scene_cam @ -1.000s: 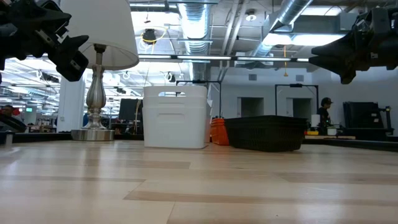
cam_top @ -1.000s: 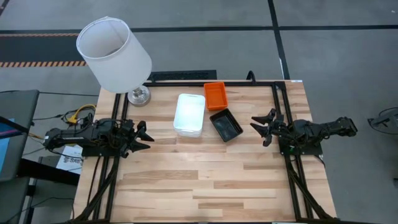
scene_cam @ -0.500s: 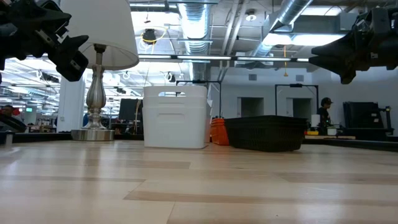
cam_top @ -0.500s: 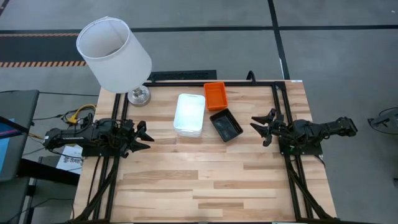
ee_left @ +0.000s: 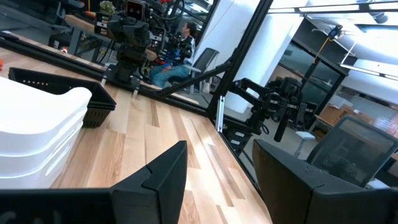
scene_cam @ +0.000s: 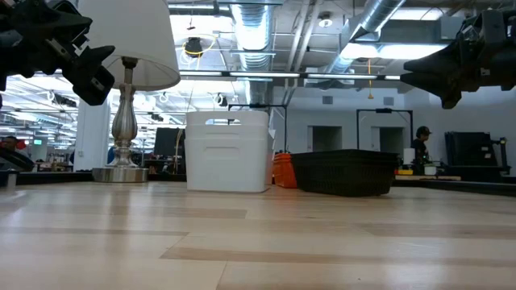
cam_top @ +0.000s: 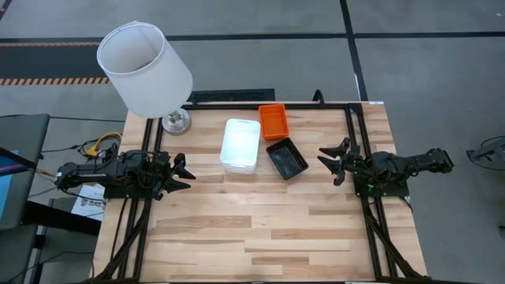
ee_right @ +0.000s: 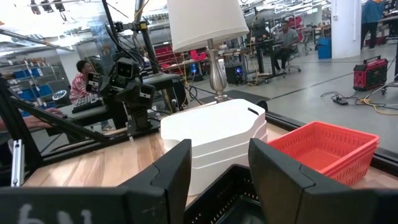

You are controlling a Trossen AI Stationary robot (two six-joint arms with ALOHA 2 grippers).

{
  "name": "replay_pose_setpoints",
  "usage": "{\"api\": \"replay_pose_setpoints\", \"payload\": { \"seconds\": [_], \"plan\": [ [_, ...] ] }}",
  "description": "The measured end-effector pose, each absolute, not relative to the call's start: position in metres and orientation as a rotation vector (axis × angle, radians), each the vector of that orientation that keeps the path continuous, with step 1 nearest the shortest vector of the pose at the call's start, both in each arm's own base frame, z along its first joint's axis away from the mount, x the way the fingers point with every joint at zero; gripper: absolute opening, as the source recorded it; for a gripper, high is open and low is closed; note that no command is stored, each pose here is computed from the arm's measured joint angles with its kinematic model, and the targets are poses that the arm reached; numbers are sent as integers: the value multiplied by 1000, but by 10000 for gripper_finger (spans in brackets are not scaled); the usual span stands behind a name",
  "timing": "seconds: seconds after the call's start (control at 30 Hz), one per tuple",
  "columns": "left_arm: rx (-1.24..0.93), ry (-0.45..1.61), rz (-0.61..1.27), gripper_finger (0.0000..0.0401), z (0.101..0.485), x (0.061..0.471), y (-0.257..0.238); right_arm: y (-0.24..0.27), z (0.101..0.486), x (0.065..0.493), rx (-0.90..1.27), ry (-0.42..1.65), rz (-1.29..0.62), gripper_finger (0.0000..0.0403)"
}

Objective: Stack baskets by color
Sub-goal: Return to Home Position

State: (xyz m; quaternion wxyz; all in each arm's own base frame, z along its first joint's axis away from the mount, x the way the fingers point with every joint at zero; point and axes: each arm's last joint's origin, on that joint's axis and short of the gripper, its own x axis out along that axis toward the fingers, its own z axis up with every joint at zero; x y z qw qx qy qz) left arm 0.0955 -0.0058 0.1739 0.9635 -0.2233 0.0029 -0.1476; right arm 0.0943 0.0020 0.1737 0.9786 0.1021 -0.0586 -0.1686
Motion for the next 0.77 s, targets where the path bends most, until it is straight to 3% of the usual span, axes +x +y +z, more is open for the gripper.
{"api": "replay_pose_setpoints", "payload": {
  "seconds": [0.77],
  "plan": [
    [-452,5,-299,171,174,95,-6,2,174,94,206,-118,-340,183]
  ]
}}
